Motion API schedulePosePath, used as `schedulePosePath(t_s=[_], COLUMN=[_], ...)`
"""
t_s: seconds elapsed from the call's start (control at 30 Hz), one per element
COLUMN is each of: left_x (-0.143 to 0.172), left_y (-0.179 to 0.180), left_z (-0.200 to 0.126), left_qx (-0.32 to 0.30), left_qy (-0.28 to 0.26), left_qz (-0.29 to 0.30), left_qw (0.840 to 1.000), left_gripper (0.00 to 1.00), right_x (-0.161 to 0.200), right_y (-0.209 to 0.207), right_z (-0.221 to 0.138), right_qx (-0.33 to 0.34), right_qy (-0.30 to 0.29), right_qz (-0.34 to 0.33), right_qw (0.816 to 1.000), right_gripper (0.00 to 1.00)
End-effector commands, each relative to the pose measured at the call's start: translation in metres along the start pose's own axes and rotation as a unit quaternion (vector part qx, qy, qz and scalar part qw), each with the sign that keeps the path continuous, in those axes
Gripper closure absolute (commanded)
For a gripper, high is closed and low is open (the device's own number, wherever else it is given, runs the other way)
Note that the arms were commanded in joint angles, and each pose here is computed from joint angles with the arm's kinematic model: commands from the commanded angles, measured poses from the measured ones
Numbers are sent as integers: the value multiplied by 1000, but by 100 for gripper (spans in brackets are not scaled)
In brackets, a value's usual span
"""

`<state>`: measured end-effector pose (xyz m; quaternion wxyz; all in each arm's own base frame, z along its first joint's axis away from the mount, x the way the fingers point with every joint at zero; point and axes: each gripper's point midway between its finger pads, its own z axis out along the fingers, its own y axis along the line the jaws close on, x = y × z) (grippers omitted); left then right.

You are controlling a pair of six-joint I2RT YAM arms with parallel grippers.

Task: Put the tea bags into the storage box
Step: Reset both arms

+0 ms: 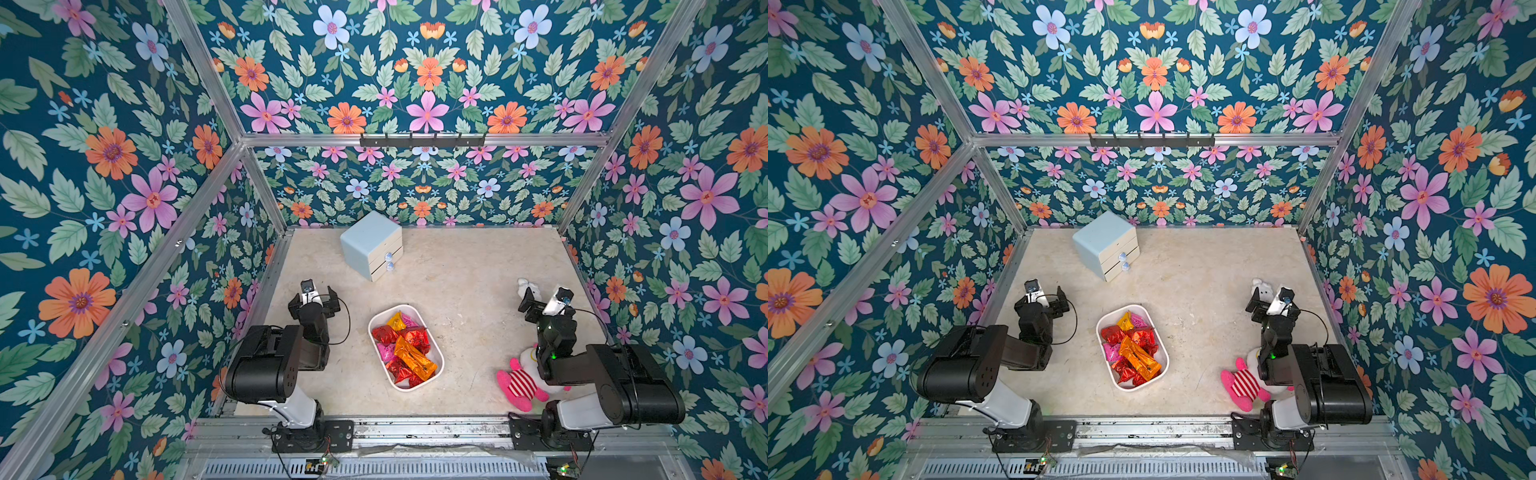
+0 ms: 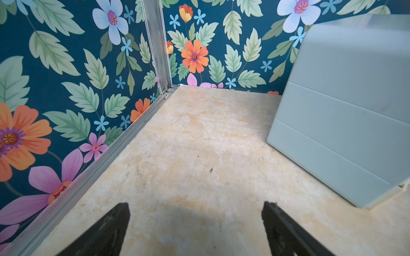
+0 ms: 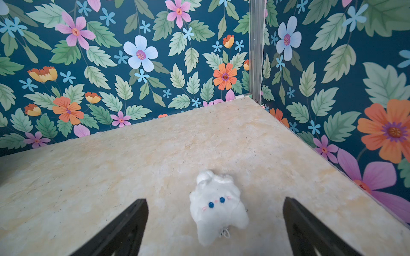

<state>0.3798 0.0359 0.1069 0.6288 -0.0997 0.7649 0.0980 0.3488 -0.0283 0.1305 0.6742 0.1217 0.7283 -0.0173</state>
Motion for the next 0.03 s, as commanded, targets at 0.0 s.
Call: schedulePosePath(t_s=[0.0], left_x=[-6], left_y=[0], left_z=[0], left_qx=[0], left_qy=[-11], left_qz=[1], left_qw=[1000], left_gripper=[1], right_x=[-6], right_y=[2], right_z=[0], right_qx=[-4], right_qy=[-13], right_qz=[4], right_qw=[1000], right_gripper=[1])
